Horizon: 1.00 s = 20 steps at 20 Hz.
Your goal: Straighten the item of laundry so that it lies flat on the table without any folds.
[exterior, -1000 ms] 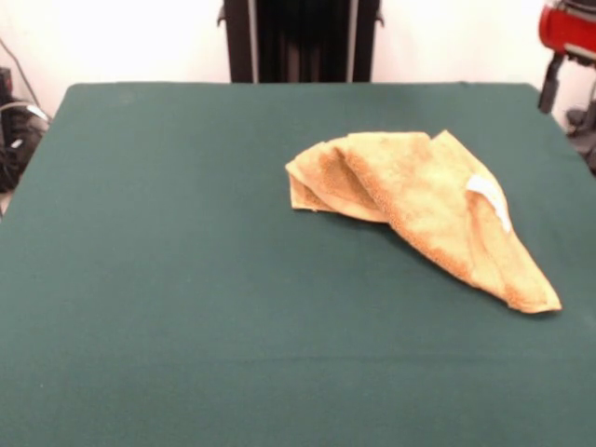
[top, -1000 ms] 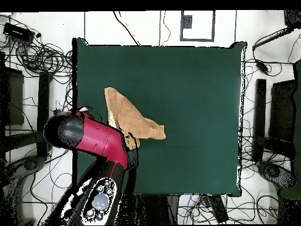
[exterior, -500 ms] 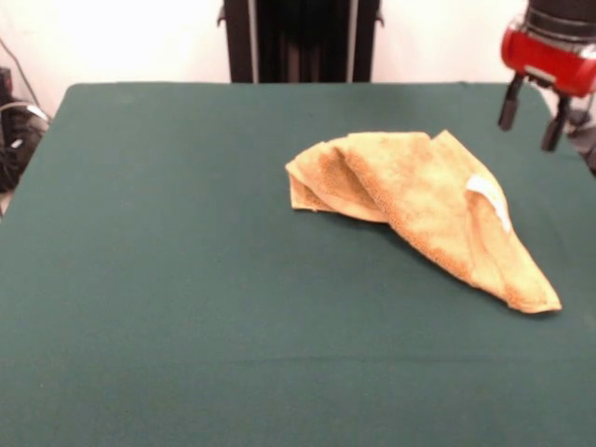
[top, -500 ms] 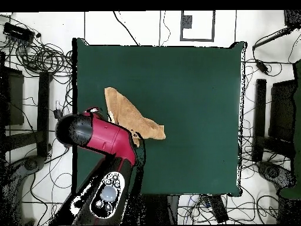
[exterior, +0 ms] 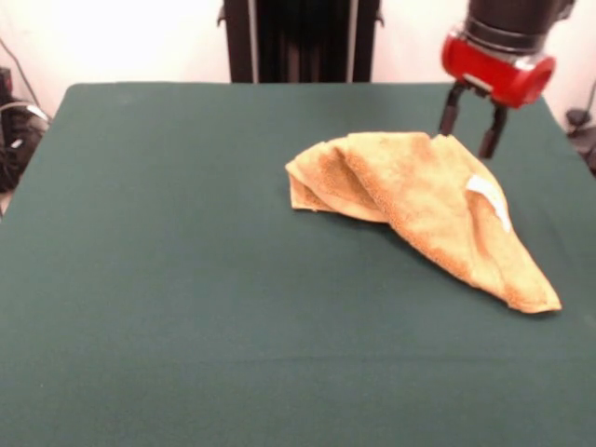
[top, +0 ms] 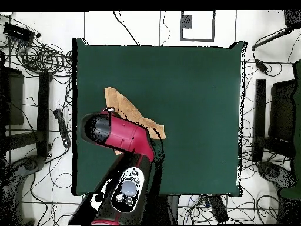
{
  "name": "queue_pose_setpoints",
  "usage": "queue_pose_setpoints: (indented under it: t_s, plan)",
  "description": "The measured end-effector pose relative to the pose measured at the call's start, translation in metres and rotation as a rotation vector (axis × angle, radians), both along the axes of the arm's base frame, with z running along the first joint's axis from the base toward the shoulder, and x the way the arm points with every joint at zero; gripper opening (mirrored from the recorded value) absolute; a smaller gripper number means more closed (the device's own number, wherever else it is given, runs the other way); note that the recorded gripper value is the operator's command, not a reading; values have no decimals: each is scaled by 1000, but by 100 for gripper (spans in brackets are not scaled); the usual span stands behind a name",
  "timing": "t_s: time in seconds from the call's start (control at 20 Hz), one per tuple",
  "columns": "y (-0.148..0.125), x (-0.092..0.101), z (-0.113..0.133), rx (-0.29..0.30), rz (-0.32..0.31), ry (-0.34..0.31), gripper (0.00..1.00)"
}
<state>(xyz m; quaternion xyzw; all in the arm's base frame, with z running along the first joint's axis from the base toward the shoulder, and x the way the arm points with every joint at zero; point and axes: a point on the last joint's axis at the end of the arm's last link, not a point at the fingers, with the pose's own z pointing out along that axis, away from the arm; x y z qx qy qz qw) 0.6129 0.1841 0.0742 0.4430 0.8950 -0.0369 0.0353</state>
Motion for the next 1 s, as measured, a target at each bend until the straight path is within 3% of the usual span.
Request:
queue_pose_setpoints:
  t_s: [0.3,0.4,0.5,0.7,0.85,1.0]
  plan:
    - [-17,7,1,31,-46,1,100]
    - [-13,6,-2,74,-90,7,100]
    - [2,0,-9,159,-188,22,100]
    - [29,-18,-25,237,-274,54,100]
    - [41,-30,-34,250,-271,72,100]
    - [56,-48,-47,246,-212,86,100]
